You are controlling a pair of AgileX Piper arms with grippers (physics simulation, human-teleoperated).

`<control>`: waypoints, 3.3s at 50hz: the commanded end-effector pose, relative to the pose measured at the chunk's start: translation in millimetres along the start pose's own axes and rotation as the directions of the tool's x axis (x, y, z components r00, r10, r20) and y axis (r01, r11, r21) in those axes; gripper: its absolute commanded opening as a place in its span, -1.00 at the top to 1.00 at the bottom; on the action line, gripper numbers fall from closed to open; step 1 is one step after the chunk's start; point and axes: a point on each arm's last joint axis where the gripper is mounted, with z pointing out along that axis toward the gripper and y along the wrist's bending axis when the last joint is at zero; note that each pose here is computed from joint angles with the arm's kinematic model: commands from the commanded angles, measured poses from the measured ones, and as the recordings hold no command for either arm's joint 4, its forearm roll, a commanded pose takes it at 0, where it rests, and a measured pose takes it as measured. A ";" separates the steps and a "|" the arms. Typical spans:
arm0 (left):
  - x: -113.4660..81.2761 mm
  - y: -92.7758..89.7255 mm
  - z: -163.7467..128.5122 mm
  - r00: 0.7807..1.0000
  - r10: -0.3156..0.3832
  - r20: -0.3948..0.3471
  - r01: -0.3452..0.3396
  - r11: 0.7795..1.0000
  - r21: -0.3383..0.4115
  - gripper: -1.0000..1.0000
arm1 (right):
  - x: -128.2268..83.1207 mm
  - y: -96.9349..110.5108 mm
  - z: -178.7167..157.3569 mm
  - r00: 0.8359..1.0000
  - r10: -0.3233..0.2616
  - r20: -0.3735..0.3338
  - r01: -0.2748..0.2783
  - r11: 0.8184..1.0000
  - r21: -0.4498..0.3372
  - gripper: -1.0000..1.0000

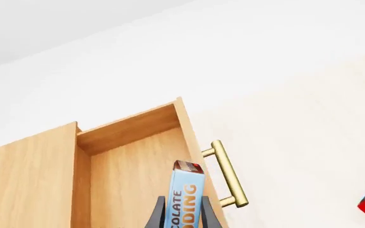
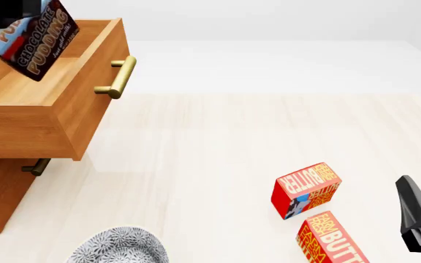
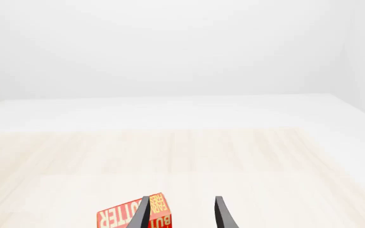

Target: Put the chocolate pudding in the top drawer of the cabinet and close it.

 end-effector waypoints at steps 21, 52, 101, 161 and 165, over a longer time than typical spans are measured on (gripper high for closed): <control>44.4 20.4 60.4 0.991 -0.084 -0.106 0.075 0.993 -0.090 1.00 | 0.0 0.0 0.2 1.000 -0.003 0.001 0.003 1.000 0.000 -1.00; 40.5 44.1 60.0 0.986 -0.114 -0.119 0.094 0.982 -0.166 -1.00 | 0.0 0.0 0.2 1.000 -0.003 0.001 0.003 1.000 0.000 -1.00; -14.0 -37.1 -3.9 1.000 -0.013 -0.024 0.017 0.984 0.176 -1.00 | 0.0 0.0 0.2 1.000 -0.003 0.001 0.003 1.000 0.001 -1.00; 57.8 -133.2 62.1 0.977 0.084 -0.196 0.006 0.907 0.420 -1.00 | 0.0 0.0 0.2 1.000 -0.003 0.001 0.003 1.000 0.001 -1.00; 63.7 -137.2 63.8 0.974 0.088 -0.208 0.010 0.904 0.428 -1.00 | 0.0 0.0 0.2 1.000 -0.003 0.001 0.003 1.000 0.000 -1.00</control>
